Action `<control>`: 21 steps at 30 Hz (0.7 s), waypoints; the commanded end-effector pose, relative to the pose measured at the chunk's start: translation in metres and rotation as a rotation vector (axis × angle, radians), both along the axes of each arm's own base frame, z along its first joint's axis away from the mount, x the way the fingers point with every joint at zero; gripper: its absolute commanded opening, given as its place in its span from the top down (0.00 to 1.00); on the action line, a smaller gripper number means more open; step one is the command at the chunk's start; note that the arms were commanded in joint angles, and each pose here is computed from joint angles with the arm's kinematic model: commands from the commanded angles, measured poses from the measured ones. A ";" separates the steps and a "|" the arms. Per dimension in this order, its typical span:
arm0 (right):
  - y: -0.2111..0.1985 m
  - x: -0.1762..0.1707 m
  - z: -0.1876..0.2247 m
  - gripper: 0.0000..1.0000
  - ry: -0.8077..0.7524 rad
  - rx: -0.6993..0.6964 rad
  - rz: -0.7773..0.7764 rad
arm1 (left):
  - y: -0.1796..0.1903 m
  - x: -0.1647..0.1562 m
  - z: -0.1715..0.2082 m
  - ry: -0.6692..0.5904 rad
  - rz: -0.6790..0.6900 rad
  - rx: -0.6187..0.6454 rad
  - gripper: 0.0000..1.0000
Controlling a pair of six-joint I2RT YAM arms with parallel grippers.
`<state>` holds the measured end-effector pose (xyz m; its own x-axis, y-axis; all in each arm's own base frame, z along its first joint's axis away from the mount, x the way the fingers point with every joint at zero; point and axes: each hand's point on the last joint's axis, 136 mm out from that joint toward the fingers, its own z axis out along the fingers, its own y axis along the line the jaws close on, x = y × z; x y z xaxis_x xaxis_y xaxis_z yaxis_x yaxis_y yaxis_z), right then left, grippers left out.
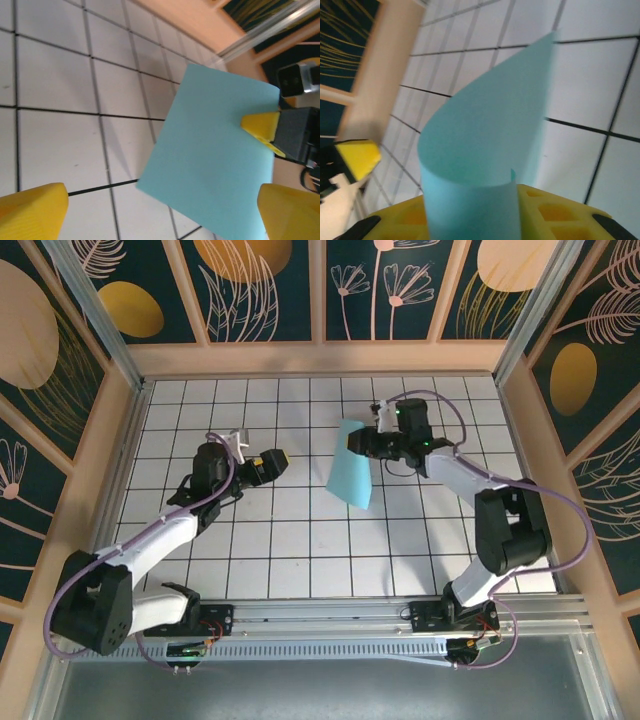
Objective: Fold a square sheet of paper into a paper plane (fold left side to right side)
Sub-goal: Pick up the square sheet of paper from the center of the table.
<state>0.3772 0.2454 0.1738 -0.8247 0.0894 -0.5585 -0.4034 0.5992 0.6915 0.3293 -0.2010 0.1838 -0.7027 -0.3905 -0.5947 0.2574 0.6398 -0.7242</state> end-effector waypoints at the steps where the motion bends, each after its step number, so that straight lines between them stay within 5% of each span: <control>1: 0.007 -0.016 0.049 0.68 -0.070 0.158 0.098 | -0.010 -0.010 0.031 -0.097 -0.090 -0.071 0.02; 8: 0.004 -0.021 0.082 0.78 -0.100 0.256 0.126 | -0.012 -0.013 0.052 -0.138 -0.107 -0.106 0.02; 21: 0.008 -0.039 0.097 0.78 -0.126 0.264 0.233 | -0.016 -0.014 0.062 -0.158 -0.144 -0.131 0.01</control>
